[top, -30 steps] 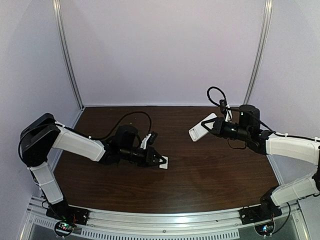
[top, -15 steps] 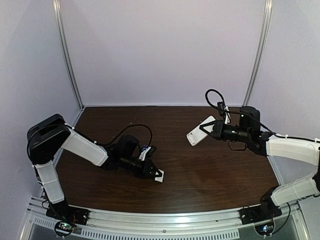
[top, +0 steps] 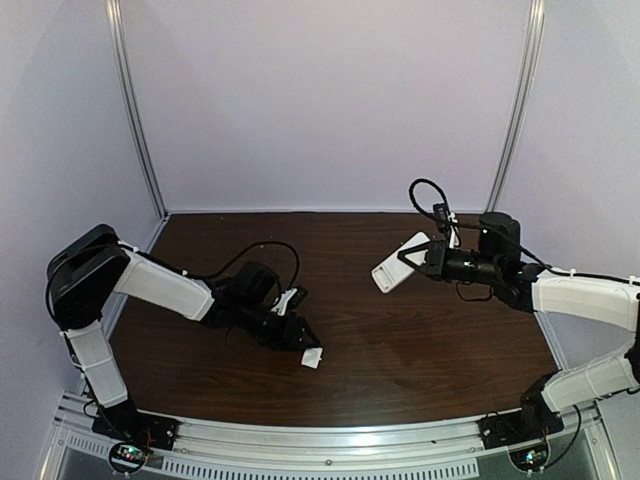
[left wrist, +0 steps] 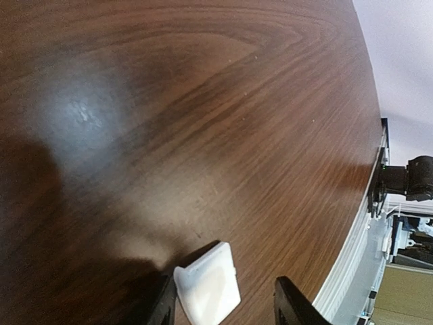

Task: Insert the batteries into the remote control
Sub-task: Place the battery cover on the remote control, then pick up the battery from the center of the board.

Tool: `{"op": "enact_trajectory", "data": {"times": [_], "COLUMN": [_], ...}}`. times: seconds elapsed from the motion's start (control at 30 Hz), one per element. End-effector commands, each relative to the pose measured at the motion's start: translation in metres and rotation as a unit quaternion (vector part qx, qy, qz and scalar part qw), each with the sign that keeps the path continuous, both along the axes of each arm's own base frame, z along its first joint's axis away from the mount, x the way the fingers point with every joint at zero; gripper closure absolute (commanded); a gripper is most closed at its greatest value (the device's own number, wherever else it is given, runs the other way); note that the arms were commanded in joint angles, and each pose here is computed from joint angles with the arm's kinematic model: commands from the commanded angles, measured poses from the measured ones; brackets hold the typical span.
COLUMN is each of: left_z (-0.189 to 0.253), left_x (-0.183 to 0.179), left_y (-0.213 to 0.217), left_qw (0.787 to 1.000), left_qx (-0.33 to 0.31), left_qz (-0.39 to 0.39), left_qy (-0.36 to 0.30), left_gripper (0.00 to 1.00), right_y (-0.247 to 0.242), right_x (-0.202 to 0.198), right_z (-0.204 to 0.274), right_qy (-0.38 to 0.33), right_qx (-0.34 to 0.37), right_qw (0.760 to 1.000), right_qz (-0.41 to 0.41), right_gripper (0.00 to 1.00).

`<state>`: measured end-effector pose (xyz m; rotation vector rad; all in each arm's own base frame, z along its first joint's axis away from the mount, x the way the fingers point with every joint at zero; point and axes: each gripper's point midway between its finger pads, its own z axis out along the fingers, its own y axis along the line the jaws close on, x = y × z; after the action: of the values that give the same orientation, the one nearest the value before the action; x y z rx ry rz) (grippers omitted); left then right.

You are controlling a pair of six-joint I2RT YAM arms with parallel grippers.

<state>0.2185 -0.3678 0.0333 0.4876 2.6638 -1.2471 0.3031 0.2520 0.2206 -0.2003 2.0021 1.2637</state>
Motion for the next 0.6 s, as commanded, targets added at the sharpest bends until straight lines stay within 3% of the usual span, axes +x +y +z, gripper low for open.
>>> {"op": "enact_trajectory", "data": {"times": [0.0,0.3,0.57], "left_z": [0.023,0.069,0.066], "left_x": [0.028,0.108,0.134], "left_y": [0.022,0.08,0.086], "left_qw": [0.994,0.958,0.944], "left_qx": [0.075,0.195,0.232], "left_qz": [0.008,0.047,-0.02], "left_qy": [-0.075,-0.204,-0.232], "left_gripper": [0.49,0.53,0.57], "right_y": [-0.001,-0.004,0.001], "right_x": [0.002,0.003,-0.005], "right_z": [0.005,0.008,0.008], "right_qy": [-0.015,-0.024,-0.021], "right_qx": [-0.002,-0.011,0.009], "right_qw": [1.0,1.0,0.999], "right_qz": [0.003,0.003,0.034], "right_gripper": [1.0,1.0,1.0]}}
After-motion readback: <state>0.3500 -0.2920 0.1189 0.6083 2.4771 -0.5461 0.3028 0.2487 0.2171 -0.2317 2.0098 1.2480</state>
